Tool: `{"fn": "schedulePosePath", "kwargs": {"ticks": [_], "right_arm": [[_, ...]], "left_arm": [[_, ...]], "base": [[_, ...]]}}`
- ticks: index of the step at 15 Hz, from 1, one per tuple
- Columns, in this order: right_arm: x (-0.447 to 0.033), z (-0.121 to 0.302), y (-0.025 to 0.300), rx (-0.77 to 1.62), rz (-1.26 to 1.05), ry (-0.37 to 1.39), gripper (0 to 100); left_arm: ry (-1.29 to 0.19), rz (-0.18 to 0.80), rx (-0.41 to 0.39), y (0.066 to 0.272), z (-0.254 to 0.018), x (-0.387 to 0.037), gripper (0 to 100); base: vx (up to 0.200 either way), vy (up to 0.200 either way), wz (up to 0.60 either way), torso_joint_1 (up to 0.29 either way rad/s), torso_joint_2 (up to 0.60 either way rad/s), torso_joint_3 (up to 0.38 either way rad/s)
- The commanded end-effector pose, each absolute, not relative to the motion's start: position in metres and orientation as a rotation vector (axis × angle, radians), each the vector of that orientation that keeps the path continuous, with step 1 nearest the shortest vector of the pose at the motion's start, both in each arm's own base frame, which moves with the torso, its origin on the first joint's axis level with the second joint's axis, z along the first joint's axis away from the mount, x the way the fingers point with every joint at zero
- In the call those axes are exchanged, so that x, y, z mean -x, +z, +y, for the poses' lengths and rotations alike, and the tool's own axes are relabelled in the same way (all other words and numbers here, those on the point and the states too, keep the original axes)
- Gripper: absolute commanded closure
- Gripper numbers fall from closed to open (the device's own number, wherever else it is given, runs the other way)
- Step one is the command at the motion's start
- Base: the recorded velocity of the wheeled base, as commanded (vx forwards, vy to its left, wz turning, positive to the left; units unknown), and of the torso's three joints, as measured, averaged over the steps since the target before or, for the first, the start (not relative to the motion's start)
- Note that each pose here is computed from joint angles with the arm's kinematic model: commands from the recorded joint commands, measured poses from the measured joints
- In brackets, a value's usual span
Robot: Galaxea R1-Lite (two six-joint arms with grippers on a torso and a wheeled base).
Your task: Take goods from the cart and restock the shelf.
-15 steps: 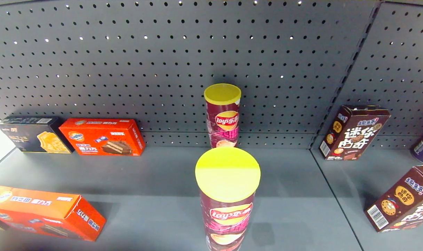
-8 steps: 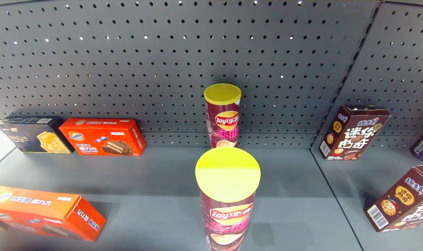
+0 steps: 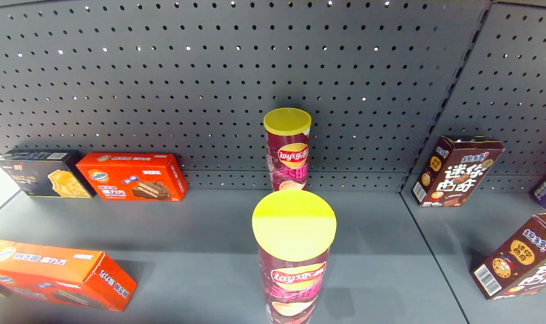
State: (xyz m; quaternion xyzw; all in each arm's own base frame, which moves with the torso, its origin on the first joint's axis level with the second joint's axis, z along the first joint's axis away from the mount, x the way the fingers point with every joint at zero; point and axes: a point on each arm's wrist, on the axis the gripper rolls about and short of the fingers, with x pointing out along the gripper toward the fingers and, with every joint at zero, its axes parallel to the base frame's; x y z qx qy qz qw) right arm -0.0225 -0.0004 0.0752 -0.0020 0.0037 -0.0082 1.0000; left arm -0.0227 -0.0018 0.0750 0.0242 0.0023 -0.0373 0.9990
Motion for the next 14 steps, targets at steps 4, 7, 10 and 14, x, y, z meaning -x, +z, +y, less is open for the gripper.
{"fn": "schedulePosePath", "kwargs": {"ticks": [4,7,10,14], "right_arm": [[0.0223,-0.0004,0.0753,0.005,0.009,-0.017,0],[0.0223,-0.0004,0.0753,0.005,0.009,-0.017,0],[0.0223,-0.0004,0.0753,0.005,0.009,-0.018,0],[0.0223,-0.0004,0.0753,0.005,0.009,-0.017,0]], "left_arm": [[-0.075,0.004,-0.05,0.075,-0.0018,0.0227,0],[-0.075,0.004,-0.052,0.075,-0.0018,0.0227,0],[-0.075,0.004,-0.052,0.075,-0.0018,0.0227,0],[-0.075,0.004,-0.05,0.075,-0.0018,0.0227,0]], "base": [[0.0,0.05,0.0,-0.001,0.0,-0.001],[0.0,0.0,0.0,0.0,0.0,0.0],[0.0,0.067,0.0,0.001,0.0,0.001],[0.0,0.05,0.0,-0.001,0.0,0.001]]}}
